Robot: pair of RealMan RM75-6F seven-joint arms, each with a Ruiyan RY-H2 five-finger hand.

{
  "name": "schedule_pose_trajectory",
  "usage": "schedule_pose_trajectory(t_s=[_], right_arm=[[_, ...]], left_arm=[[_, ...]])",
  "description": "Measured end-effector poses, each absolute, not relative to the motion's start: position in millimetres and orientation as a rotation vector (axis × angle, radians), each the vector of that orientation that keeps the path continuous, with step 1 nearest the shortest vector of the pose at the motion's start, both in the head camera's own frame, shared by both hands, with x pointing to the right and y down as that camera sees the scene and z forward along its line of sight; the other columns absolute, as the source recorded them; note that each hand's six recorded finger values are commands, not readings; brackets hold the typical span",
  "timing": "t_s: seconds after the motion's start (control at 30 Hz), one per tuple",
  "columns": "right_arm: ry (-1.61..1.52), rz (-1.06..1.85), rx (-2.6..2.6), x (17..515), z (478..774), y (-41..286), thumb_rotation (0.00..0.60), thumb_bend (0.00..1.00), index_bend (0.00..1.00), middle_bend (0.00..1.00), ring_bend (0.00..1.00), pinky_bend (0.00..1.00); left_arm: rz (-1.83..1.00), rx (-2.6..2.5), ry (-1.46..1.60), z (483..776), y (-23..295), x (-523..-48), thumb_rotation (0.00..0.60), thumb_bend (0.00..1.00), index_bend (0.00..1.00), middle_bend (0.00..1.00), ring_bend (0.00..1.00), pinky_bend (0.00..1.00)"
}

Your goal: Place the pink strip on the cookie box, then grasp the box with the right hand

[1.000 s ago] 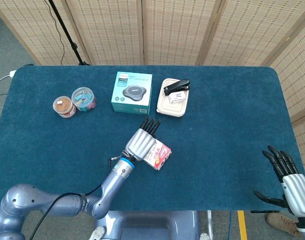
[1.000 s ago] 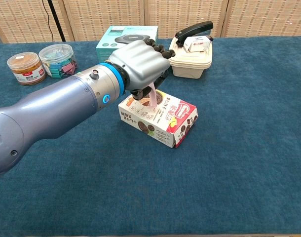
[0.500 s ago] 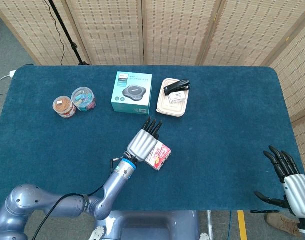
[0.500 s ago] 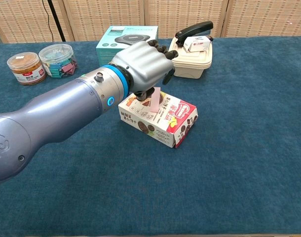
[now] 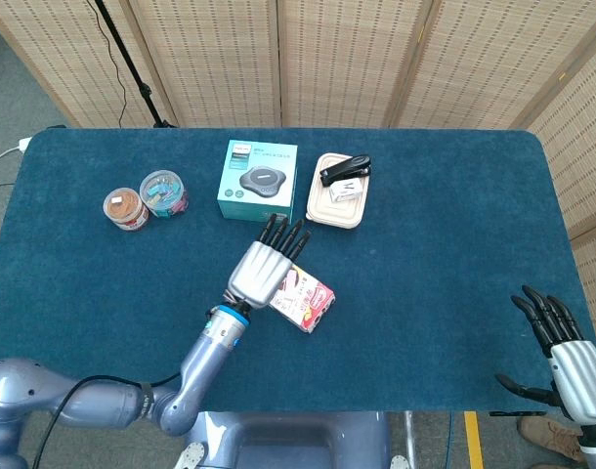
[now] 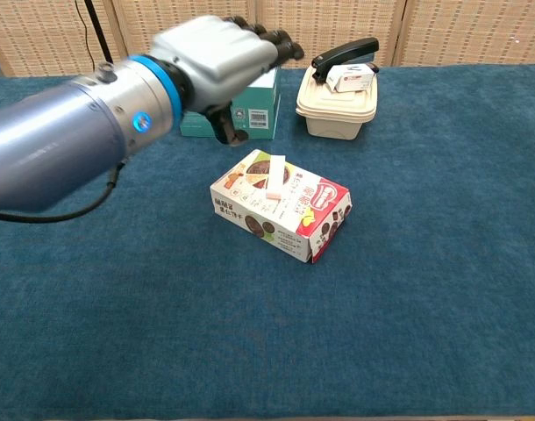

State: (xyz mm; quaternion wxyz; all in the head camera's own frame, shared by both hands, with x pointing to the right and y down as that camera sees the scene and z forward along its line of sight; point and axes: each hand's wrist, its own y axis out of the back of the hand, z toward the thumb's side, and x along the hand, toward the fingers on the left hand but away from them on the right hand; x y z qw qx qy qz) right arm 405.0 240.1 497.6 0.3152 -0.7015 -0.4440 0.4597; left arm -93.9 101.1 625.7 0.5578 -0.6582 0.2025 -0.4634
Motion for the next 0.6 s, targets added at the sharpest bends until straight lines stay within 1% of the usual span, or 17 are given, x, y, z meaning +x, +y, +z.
schedule_pose_trajectory(t_s=[0.1,0.23,0.37,0.53,0.6], right_arm=[[-1.158,1.224,-1.843,403.8,500.4,239.9,0.600,0.00,0.00,0.00,0.00,0.00],[-1.125,1.247,-1.832,401.0,506.4,240.4,0.600,0.00,0.01,0.00,0.00,0.00],[-1.079,1.278,-1.817,396.7,516.2,239.8,0.600,0.00,0.02,0.00,0.00,0.00],[-0.976,1.319,-1.813,386.4,534.3,238.6,0.600,0.00,0.02,0.00,0.00,0.00],[-0.917,1.322,-1.818,378.1,541.9,237.1,0.600,0.00,0.02,0.00,0.00,0.00]], left_arm=[[-1.118,-1.559,0.540,610.9,91.0,-123.6,0.600,0.20,0.00,0.00,0.00,0.00],[-1.150,-1.589,0.631,598.4,81.0,-166.7,0.600,0.20,0.00,0.00,0.00,0.00],[-1.184,-1.654,0.728,594.9,82.5,-210.2,0.600,0.20,0.00,0.00,0.00,0.00],[-1.268,-1.691,0.844,585.9,90.5,-285.9,0.600,0.20,0.00,0.00,0.00,0.00],[-1.325,-1.695,0.889,580.9,99.3,-320.3,0.600,0.17,0.00,0.00,0.00,0.00]])
